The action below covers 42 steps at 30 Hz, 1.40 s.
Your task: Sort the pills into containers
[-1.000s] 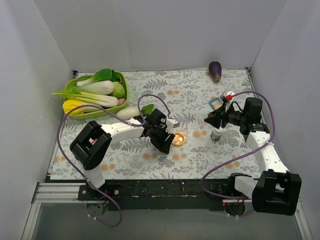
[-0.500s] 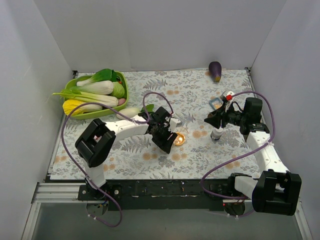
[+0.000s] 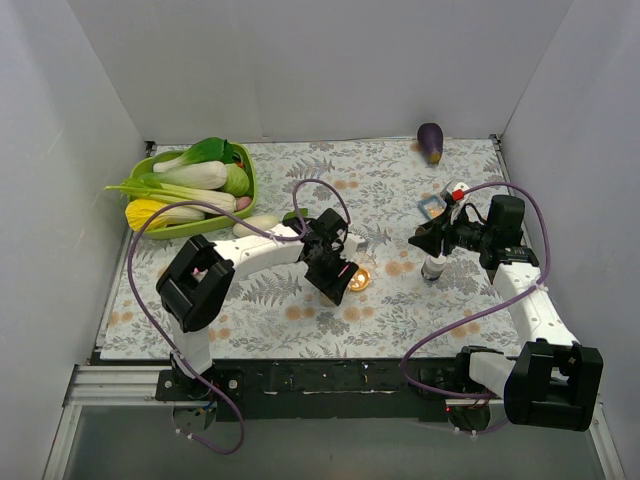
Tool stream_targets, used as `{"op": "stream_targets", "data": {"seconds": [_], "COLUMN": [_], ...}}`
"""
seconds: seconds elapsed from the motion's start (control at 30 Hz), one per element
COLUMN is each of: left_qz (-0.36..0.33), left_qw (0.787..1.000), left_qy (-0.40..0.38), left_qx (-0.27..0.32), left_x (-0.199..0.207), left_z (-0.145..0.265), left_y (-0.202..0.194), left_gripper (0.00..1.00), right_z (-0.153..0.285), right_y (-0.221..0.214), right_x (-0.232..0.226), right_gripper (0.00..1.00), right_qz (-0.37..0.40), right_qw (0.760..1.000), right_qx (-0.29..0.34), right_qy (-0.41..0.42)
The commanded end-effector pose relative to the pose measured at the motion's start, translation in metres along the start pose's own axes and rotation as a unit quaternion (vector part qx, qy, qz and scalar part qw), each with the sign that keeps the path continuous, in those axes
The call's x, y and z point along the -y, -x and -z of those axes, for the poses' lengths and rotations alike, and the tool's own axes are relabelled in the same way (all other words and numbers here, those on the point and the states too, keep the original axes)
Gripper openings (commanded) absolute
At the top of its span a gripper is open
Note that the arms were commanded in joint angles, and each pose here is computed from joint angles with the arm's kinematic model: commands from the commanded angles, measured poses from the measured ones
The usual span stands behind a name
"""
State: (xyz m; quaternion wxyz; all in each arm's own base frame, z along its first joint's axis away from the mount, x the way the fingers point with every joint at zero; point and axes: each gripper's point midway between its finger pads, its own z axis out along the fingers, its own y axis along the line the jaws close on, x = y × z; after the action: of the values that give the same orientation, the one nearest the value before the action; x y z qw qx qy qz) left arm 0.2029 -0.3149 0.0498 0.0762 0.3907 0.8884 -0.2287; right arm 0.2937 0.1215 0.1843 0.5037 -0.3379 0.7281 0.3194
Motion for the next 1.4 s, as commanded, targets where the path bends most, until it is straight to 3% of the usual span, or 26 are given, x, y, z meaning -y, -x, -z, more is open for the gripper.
{"op": "stream_targets", "data": {"seconds": [0.0, 1.37], "left_qz": [0.008, 0.065], "left_qw": [1.0, 0.996], "left_qy": [0.007, 0.015], "left_qx": [-0.007, -0.061], "left_x": [0.003, 0.01], "left_z": [0.005, 0.009], "left_y": [0.006, 0.018], "left_gripper": [0.0, 0.0], "right_z": [0.002, 0.002], "right_y": [0.005, 0.004], "right_x": [0.0, 0.0], "right_gripper": [0.01, 0.01], "right_qz": [0.016, 0.015], "right_qw": [1.0, 1.0], "right_qx": [0.012, 0.011], "right_qy": [0.001, 0.002]}}
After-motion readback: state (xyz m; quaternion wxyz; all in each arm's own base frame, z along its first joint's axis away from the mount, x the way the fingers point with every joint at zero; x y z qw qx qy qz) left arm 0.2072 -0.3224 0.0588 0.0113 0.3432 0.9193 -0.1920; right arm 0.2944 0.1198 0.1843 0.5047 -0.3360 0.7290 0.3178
